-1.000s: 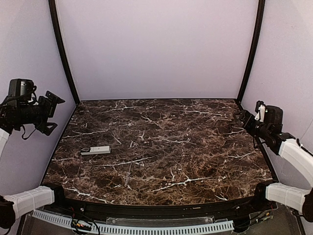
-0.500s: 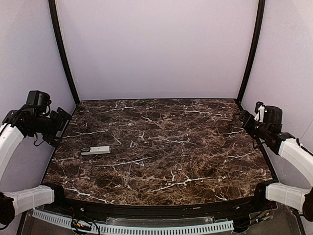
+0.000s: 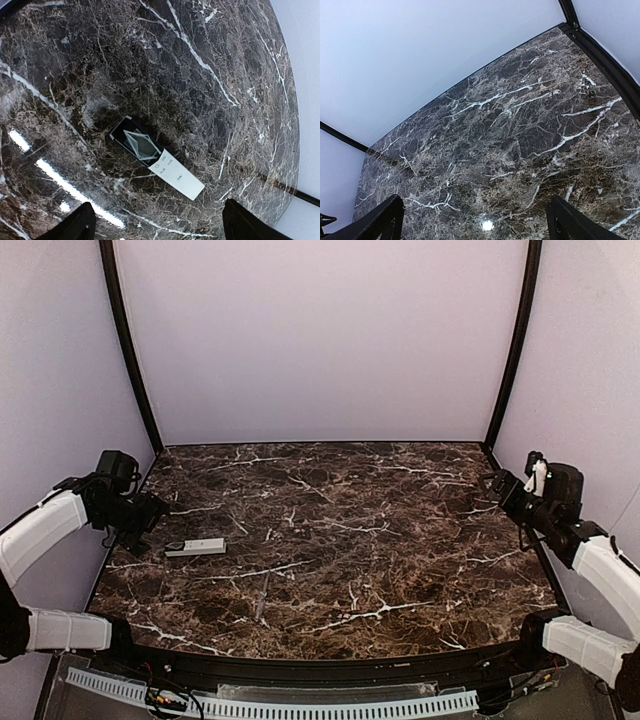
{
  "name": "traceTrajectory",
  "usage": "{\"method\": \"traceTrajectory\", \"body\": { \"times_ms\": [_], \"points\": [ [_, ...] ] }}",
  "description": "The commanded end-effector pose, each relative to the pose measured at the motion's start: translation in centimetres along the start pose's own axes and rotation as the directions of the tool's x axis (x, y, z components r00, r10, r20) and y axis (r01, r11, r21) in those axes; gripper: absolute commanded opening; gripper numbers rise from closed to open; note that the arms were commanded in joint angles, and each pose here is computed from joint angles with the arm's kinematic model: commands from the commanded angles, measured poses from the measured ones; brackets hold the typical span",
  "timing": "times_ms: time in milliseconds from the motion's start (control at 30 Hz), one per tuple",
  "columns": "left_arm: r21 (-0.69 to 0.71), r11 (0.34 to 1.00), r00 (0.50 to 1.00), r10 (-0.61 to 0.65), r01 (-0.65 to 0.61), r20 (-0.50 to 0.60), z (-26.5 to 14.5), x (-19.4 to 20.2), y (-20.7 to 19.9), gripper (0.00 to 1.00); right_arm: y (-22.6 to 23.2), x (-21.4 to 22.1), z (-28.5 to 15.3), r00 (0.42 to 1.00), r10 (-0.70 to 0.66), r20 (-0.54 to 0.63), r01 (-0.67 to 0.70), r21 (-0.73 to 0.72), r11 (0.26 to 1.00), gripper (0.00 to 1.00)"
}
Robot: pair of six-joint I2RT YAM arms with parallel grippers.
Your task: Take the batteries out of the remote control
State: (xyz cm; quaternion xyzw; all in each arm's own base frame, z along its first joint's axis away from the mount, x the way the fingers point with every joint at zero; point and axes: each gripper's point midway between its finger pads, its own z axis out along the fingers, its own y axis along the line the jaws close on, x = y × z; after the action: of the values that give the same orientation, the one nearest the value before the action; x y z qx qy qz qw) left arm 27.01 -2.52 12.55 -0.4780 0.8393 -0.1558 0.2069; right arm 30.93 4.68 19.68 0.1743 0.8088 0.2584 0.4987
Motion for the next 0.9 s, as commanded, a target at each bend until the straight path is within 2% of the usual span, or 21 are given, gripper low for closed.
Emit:
{"method": "traceTrajectory", "body": {
  "times_ms": [0,333,700,867],
  "points": [
    [0.026,0.997,0.995,-0.075,0.077,-0.061,1.9,0.6,-1.4,0.83,-0.8,1.5,0.1,0.999,0.032,-0.038,-0.031,0.019,0.999,0.99],
    [-0.102,0.988,0.977,-0.135,0.119,-0.166,6.9,2.8,-2.0,0.73,-2.3,4.2,0.7,0.985,0.067,-0.157,-0.056,0.078,0.995,0.99],
    [-0.167,0.975,0.970,-0.175,0.147,-0.167,9.1,4.5,-1.9,0.68,-2.5,5.5,0.7,0.975,0.102,-0.198,-0.088,0.078,0.993,0.99],
    [-0.188,0.969,0.970,-0.188,0.158,-0.154,9.5,4.5,-1.5,0.59,-2.7,5.7,0.6,0.973,0.108,-0.202,-0.094,0.080,0.992,0.99]
  ]
}}
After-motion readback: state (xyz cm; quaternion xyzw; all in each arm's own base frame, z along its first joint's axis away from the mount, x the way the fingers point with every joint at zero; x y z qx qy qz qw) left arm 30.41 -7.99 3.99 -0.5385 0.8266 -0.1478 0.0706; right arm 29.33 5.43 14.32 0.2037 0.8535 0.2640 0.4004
